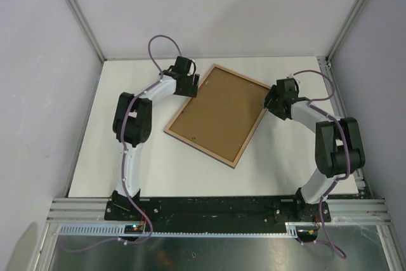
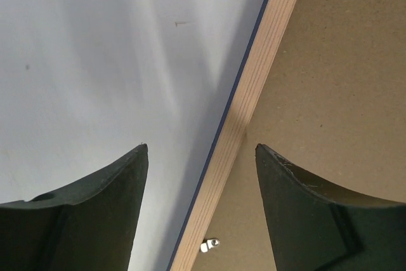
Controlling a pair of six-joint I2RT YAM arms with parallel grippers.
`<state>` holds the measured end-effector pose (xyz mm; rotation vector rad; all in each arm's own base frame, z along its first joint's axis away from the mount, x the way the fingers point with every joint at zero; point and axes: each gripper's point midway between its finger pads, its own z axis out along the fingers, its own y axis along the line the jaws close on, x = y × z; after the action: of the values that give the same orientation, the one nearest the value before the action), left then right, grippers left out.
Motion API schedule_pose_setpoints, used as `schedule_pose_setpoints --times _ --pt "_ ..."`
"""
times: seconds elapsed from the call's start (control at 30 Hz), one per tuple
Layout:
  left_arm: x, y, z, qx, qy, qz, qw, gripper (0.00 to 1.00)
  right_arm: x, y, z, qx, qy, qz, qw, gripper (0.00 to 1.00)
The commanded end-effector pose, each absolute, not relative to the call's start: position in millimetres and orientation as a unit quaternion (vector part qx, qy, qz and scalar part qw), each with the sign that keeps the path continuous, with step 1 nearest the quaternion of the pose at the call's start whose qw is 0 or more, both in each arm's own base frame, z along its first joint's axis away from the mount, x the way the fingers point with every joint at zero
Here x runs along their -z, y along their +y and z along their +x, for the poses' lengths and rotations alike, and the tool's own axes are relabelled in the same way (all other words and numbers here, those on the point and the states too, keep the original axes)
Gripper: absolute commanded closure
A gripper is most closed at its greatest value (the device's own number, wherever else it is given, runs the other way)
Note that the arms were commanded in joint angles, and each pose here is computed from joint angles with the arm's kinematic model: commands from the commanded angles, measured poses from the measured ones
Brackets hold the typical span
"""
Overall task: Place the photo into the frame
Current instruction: Adjust the photo frame at the center of the board.
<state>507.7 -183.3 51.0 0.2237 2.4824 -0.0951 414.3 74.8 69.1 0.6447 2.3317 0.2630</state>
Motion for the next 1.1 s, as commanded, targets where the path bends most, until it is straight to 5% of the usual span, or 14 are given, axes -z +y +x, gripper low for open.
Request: schedule_pose_setpoints --times 0.0,0.27,0.53,0.63,1.07 --pt "-58 -193 524 0.048 0.933 0.118 0.336 0.28 -73 86 435 -0.098 0.896 0.238 0.362 0.30" --pt "-48 -196 520 0.059 0.937 0.118 0.322 0.43 -59 96 432 -0.097 0.908 0.217 0.345 0.39" --pt "-44 -192 483 0.077 0.949 0.086 0.292 0.83 -48 100 426 -0.093 0.922 0.193 0.322 0.48" --pt "-45 -189 461 0.081 0.954 0.068 0.280 0.91 -48 100 423 -0.090 0.925 0.184 0.319 0.53" --pt "-37 -186 340 0.074 0.970 0.014 0.231 1.00 -58 112 385 -0.083 0.939 0.131 0.308 0.62"
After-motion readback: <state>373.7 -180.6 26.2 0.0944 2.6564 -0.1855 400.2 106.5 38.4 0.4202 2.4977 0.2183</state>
